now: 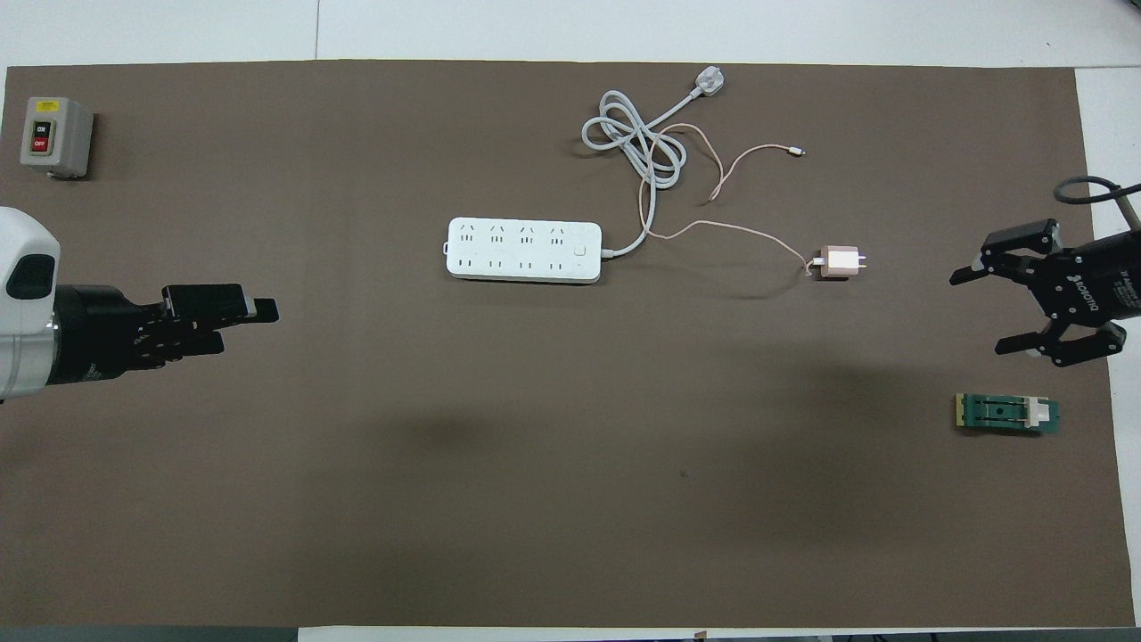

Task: Plug charger into power strip
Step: 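Move the left gripper toward the power strip while the right gripper reaches the charger, then grasp the power strip end with the left gripper while the right gripper grasps the charger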

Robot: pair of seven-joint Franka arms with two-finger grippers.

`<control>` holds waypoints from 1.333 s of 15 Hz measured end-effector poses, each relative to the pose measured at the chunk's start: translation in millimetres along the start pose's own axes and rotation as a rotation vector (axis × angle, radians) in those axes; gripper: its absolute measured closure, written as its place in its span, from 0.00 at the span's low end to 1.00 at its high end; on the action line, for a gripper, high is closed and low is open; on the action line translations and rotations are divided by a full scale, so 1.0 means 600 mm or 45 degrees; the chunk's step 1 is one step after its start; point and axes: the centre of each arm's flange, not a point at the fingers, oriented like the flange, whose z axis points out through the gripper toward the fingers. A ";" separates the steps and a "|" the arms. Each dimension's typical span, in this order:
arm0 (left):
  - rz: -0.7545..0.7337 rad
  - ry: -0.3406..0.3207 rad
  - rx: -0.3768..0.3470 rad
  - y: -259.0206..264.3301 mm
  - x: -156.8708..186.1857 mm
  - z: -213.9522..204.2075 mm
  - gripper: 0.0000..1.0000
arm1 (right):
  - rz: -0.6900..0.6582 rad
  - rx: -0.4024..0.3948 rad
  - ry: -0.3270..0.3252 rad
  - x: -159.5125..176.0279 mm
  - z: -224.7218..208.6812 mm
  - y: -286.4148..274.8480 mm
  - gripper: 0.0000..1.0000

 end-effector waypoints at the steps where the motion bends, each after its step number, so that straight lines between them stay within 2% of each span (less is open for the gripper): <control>1: 0.002 0.011 -0.063 0.000 0.004 0.006 0.00 | 0.070 0.027 -0.023 0.016 0.018 -0.004 0.00; 5: -0.017 0.053 -0.416 0.024 0.019 0.055 0.00 | 0.268 0.078 -0.080 0.056 0.079 -0.008 0.00; 8: -0.055 0.006 -0.637 0.028 0.018 0.111 0.00 | 0.358 0.083 -0.131 0.109 0.138 0.005 0.00; 12: -0.087 -0.055 -0.802 0.001 0.022 0.181 0.00 | 0.478 0.146 -0.217 0.146 0.198 0.002 0.00; 16: -0.183 -0.150 -0.991 0.011 0.018 0.231 0.00 | 0.535 0.172 -0.223 0.168 0.222 0.004 0.00; 20: -0.260 -0.192 -1.138 0.052 -0.005 0.258 0.00 | 0.557 0.201 -0.191 0.185 0.233 0.003 0.00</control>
